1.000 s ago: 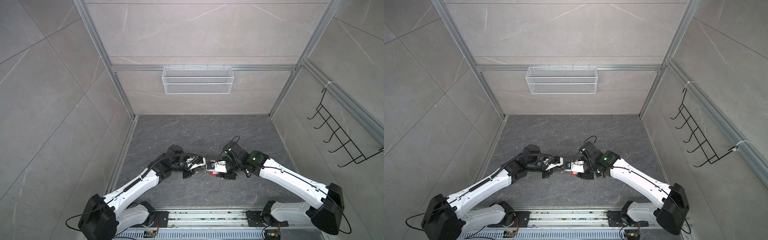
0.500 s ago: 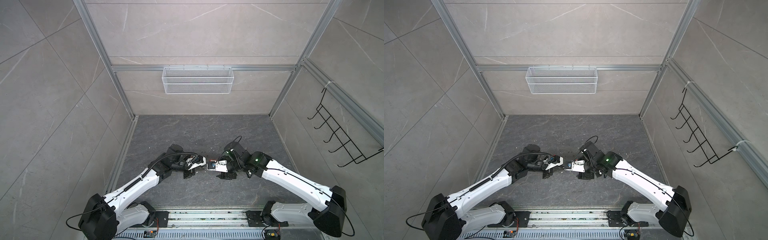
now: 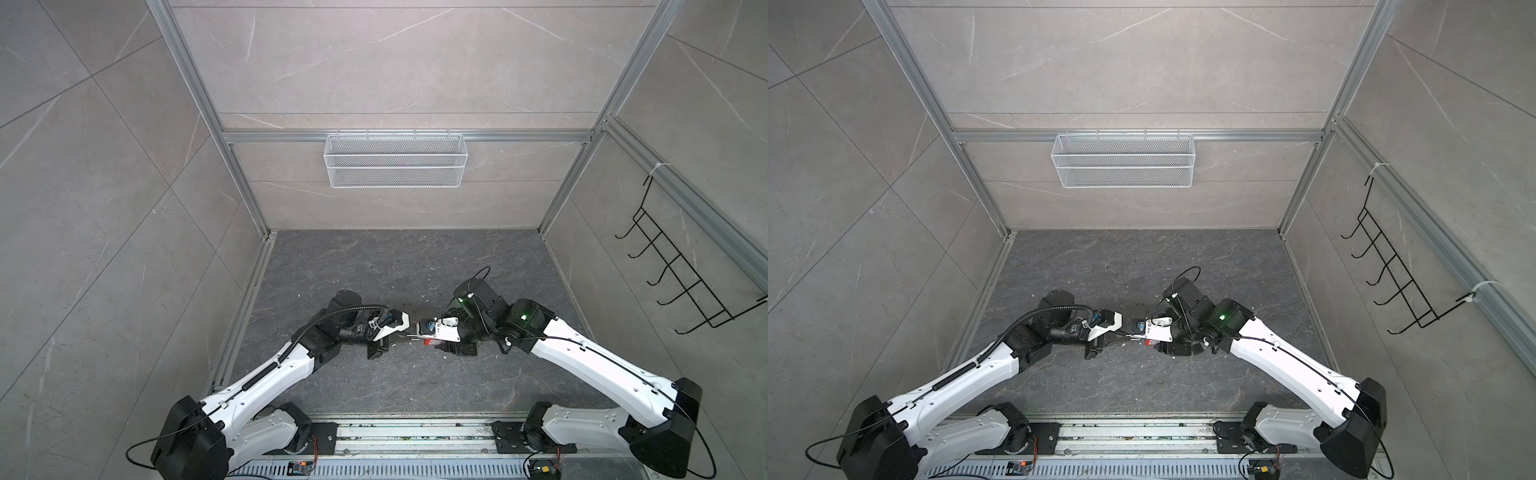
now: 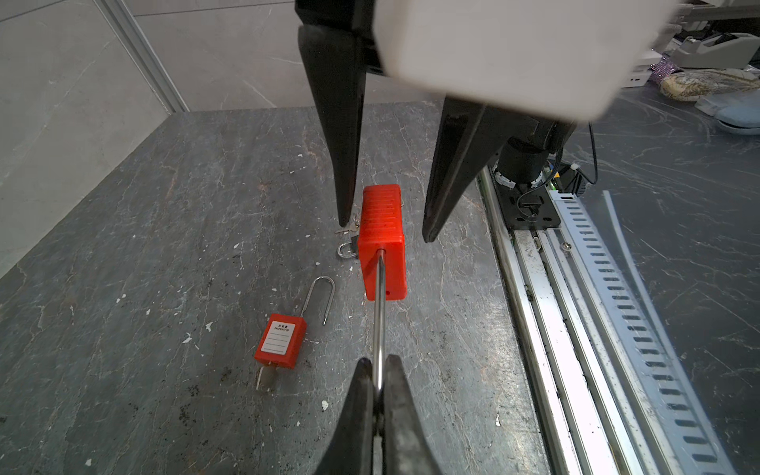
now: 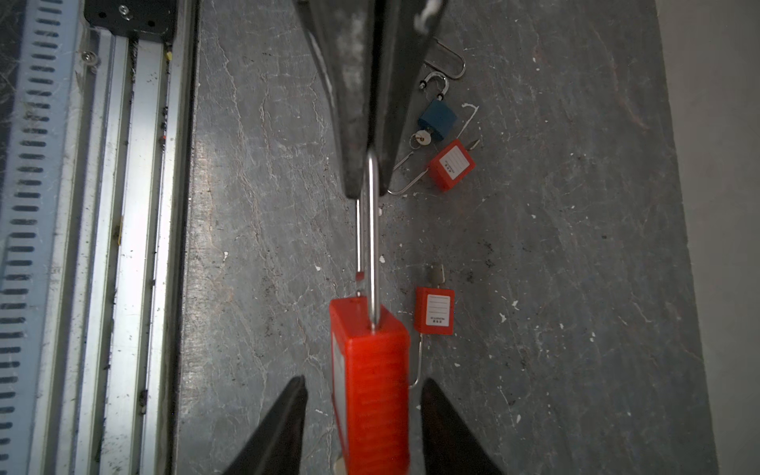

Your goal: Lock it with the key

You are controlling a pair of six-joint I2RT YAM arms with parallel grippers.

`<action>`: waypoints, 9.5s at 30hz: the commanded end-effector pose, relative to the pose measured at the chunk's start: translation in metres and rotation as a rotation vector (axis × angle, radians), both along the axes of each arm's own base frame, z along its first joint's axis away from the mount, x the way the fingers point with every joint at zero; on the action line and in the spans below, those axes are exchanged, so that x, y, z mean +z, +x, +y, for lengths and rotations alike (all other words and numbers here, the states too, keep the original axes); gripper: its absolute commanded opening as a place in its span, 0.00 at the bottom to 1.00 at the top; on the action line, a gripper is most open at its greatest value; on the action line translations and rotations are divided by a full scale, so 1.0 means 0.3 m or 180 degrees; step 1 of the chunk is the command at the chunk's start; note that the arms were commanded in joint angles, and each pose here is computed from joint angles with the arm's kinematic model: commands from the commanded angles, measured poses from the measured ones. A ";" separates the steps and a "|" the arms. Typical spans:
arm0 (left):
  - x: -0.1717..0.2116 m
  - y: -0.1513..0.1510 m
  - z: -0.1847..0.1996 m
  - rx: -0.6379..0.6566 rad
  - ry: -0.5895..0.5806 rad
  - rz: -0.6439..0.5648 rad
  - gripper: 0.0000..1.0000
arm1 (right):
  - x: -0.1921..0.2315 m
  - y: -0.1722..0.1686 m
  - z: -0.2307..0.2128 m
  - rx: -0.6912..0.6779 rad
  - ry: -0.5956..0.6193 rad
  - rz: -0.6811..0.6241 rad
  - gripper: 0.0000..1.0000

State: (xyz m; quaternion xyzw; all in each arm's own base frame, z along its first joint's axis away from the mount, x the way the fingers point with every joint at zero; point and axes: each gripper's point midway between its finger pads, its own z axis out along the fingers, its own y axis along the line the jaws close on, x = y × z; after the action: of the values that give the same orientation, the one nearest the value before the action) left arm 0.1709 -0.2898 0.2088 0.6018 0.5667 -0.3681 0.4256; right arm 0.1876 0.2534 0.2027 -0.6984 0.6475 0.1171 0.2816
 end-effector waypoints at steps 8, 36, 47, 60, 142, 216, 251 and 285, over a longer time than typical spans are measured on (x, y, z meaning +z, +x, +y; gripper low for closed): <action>0.103 -0.058 -0.004 -0.0209 -0.0340 -0.0116 0.00 | 0.002 -0.065 0.013 0.0236 -0.0036 0.0383 0.24; 0.127 -0.088 -0.193 -0.0242 -0.0590 -0.0414 0.00 | 0.187 -0.085 0.173 0.0517 0.1003 0.0386 0.13; 0.124 -0.065 -0.098 -0.0052 -0.0461 -0.0476 0.00 | 0.155 -0.079 -0.032 -0.0083 0.0421 0.0269 0.64; 0.125 -0.092 -0.077 -0.0149 -0.0340 -0.0546 0.00 | 0.101 -0.075 -0.185 -0.0469 -0.0214 0.1110 0.59; -0.038 -0.035 -0.082 -0.0377 0.1120 0.0330 0.00 | -0.029 0.197 -0.475 -0.1985 0.0061 -0.0258 0.00; -0.131 0.457 -0.165 0.0880 0.0529 0.0753 0.31 | -0.179 0.075 -0.355 -0.4143 0.0515 0.1668 0.05; -0.061 0.230 0.072 0.1308 0.0371 0.0739 0.31 | -0.541 0.090 -0.286 -0.4081 -0.0551 0.1355 0.26; -0.026 0.253 0.187 0.1957 0.0189 0.0421 0.31 | -0.405 0.411 -0.012 -0.8383 0.2351 0.2502 0.77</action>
State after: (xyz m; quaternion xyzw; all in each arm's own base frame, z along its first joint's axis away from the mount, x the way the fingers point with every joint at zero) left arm 0.2409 -0.2361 0.1880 0.3986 0.7683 -0.2497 0.4342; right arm 0.3117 0.2524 0.0879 0.5400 0.8164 0.1385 0.1505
